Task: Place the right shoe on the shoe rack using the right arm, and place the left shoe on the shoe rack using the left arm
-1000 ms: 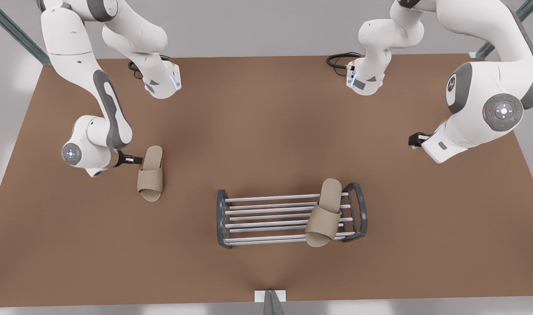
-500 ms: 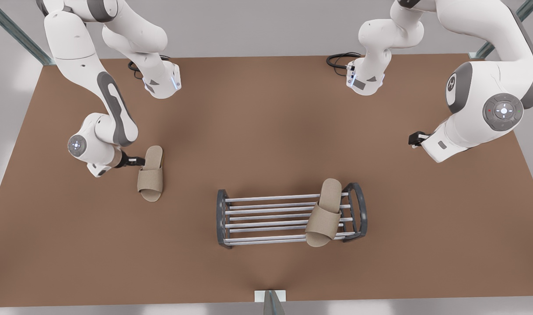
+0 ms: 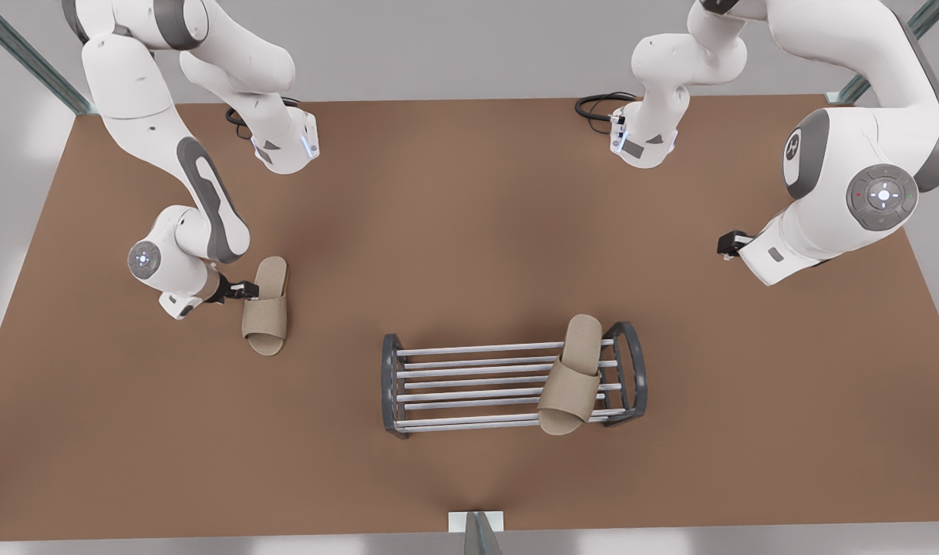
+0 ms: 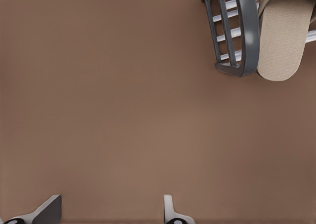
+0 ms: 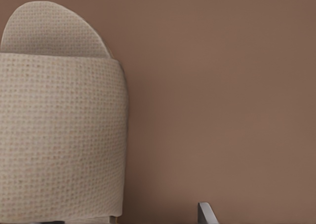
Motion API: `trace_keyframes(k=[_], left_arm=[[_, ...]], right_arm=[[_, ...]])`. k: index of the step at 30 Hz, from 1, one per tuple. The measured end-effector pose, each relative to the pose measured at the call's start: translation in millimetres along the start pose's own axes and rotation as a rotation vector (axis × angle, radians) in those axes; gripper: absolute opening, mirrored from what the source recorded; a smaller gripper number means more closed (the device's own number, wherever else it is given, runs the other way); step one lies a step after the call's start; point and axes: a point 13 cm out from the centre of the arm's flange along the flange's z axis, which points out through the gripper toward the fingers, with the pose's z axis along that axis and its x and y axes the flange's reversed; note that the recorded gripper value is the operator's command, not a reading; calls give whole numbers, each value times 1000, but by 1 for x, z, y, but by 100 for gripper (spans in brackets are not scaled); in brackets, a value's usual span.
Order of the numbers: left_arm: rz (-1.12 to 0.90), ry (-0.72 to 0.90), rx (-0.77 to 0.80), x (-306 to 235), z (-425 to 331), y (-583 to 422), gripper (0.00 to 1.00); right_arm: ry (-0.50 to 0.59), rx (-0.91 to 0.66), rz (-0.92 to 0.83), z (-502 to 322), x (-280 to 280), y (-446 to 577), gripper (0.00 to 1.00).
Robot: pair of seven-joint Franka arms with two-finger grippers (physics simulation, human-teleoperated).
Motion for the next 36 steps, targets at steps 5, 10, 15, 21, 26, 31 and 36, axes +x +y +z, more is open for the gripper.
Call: trace_keyframes(k=[5,10,15,21,26,31,36], left_arm=[[9,-2,-2,0,-2,-4,100],[9,-1,-2,1,-2,-4,100],[11,0,-2,0,-1,-4,100],[11,2,-2,1,-1,-4,100],[11,3,-2,1,-1,-4,100],[11,3,-2,1,-1,-4,100],[11,2,-2,1,-2,-4,100]], right_arm=[[-11,3,-14,-1,-3,-2,100],[-20,6,-27,-3,-6,-3,93],[-22,6,-37,-3,-7,-4,67],[-21,5,-47,-3,-7,-4,22],[-27,1,-61,-13,-16,-3,21],[-53,-6,-88,-56,-52,0,21],[-71,-17,-135,-116,-94,21,21]])
